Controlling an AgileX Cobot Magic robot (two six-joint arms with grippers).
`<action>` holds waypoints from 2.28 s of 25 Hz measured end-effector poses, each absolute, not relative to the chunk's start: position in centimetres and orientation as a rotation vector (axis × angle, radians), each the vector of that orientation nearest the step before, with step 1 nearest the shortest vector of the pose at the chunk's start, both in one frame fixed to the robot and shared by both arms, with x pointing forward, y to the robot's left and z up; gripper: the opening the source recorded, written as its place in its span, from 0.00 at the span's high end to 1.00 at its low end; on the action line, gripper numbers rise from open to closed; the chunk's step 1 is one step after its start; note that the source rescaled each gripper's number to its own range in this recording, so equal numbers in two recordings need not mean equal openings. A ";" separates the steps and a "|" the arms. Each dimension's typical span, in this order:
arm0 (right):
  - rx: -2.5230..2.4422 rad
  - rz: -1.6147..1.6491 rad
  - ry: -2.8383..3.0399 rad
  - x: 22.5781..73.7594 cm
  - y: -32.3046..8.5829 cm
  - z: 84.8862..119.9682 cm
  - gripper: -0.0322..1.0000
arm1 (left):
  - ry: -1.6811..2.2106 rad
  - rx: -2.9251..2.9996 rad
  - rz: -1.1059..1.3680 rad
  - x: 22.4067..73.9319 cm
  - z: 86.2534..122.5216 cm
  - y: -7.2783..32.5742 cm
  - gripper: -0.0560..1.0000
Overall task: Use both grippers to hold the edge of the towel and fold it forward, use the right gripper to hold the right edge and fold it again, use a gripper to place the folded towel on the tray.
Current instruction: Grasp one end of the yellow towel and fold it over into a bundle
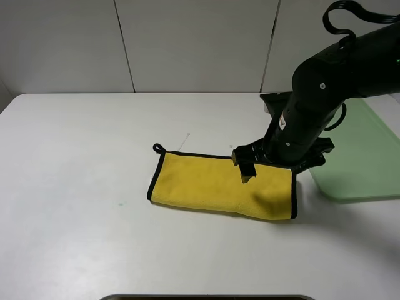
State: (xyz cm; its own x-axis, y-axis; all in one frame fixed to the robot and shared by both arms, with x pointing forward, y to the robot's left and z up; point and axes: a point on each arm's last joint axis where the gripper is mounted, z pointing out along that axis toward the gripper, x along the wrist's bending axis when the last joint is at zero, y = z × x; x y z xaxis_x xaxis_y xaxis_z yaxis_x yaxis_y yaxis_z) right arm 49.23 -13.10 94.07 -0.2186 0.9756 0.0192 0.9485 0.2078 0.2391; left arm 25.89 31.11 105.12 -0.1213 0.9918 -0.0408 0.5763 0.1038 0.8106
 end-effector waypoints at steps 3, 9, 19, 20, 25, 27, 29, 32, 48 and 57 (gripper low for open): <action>1.959 0.284 2.306 49.0 -13.1 94.0 0.00 | 1.772 1.535 0.867 25.9 105.1 31.1 0.00; 2.064 0.333 2.277 48.8 -12.6 94.0 0.00 | 1.772 1.535 0.867 25.9 105.1 31.1 0.00; 2.146 0.392 2.245 48.8 -12.2 94.1 0.00 | 1.772 1.535 0.867 25.9 105.1 31.1 0.00; 2.162 0.396 2.241 48.8 -12.1 94.1 0.00 | 1.772 1.535 0.867 25.9 105.1 31.1 0.00; 2.240 0.387 2.203 48.6 -12.0 94.1 0.00 | 1.773 1.534 0.868 25.9 105.1 31.1 0.00; 2.242 0.370 2.190 48.6 -12.2 94.1 0.00 | 1.773 1.534 0.868 25.9 105.1 31.1 0.00; 2.234 0.352 2.177 48.6 -12.3 94.1 0.00 | 1.773 1.534 0.868 25.9 105.1 31.1 0.00; 2.225 0.341 2.152 48.8 -12.5 94.0 0.00 | 1.773 1.534 0.868 25.9 105.1 31.1 0.00; 2.231 0.289 2.069 50.4 -14.9 93.2 0.00 | 1.773 1.534 0.868 25.9 105.1 31.1 0.00; 2.270 0.275 2.117 49.7 -17.3 90.6 0.00 | 1.773 1.534 0.868 25.9 105.1 31.1 0.00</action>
State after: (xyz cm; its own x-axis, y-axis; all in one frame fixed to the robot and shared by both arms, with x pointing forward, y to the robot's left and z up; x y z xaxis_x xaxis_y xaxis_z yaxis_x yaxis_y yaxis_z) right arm 49.69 -17.29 90.60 0.0616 0.9919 0.1113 0.9873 -0.0769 0.1387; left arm 25.89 31.11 105.12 -0.1232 0.9915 -0.0408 0.5761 0.1049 0.8106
